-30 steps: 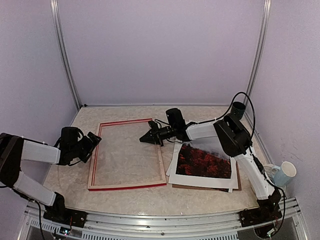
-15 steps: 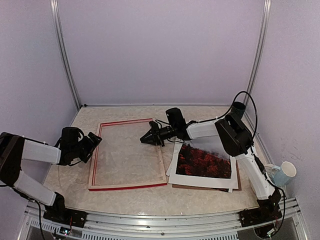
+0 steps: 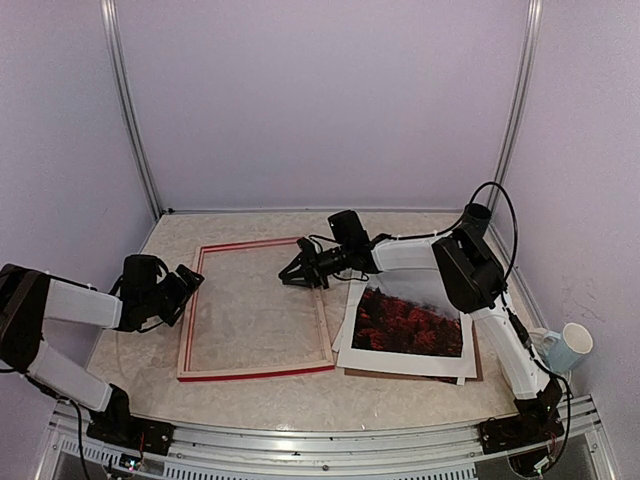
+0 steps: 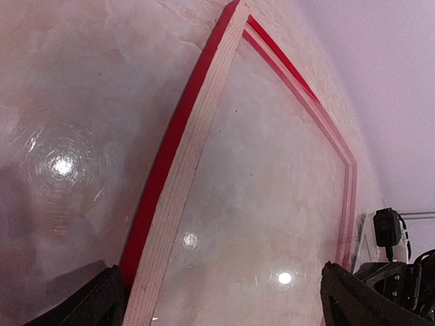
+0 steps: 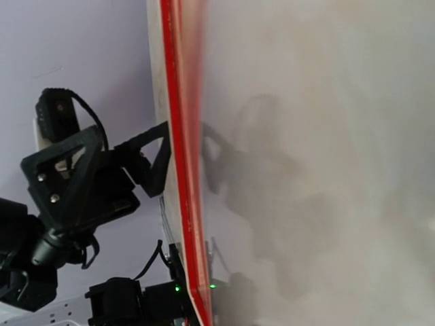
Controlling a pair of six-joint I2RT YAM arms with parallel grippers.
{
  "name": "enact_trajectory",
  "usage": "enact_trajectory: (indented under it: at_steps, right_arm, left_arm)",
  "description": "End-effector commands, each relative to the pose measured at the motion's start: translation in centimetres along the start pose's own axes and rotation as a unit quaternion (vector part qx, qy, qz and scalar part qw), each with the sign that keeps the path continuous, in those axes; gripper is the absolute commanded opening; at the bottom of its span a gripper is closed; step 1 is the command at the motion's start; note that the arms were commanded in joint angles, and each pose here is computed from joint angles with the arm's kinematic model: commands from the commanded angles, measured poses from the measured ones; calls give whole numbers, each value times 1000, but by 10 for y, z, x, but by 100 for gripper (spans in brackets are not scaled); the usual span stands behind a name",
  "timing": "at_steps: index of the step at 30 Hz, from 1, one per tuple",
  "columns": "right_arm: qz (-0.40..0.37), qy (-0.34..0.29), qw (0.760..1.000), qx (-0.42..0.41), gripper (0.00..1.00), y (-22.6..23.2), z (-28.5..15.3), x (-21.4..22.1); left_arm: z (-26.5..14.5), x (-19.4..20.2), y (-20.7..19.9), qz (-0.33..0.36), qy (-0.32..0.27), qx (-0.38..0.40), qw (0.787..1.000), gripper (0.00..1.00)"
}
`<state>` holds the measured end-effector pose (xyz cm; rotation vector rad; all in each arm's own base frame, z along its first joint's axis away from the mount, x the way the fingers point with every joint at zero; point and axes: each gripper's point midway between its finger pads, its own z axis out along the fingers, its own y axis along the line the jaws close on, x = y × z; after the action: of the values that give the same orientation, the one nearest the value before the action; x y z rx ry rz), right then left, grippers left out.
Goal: Put the photo into the frame
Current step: Place the glass panel at the frame body.
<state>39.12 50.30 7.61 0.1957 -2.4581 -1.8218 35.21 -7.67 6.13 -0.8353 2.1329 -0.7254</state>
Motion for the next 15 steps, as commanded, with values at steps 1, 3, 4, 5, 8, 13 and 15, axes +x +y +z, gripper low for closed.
enact_trajectory:
  at_steps: [1,3,4,5,8,13,15]
  right_arm:
    - [-26,-1,1000,6,21,9,8,-3]
    - [-25,2,1000,5,21,9,9,-3]
    - [-23,5,1000,0,19,10,9,-2]
    - [-20,8,1000,-7,17,12,9,-1]
    - [-16,13,1000,-22,13,19,8,2]
    - [-19,20,999,-42,5,35,5,3]
    - [-19,23,998,-47,3,38,5,4]
  left_arm:
    - [2,10,-2,2,16,12,1000,99]
    - [3,11,-2,2,18,11,1000,99]
    - [3,11,-1,2,19,11,1000,99]
    - [3,12,-1,2,19,13,1000,99]
    - [4,15,-1,1,24,13,1000,99]
    - [6,17,0,2,26,13,1000,99]
    - [6,17,0,2,27,13,1000,99]
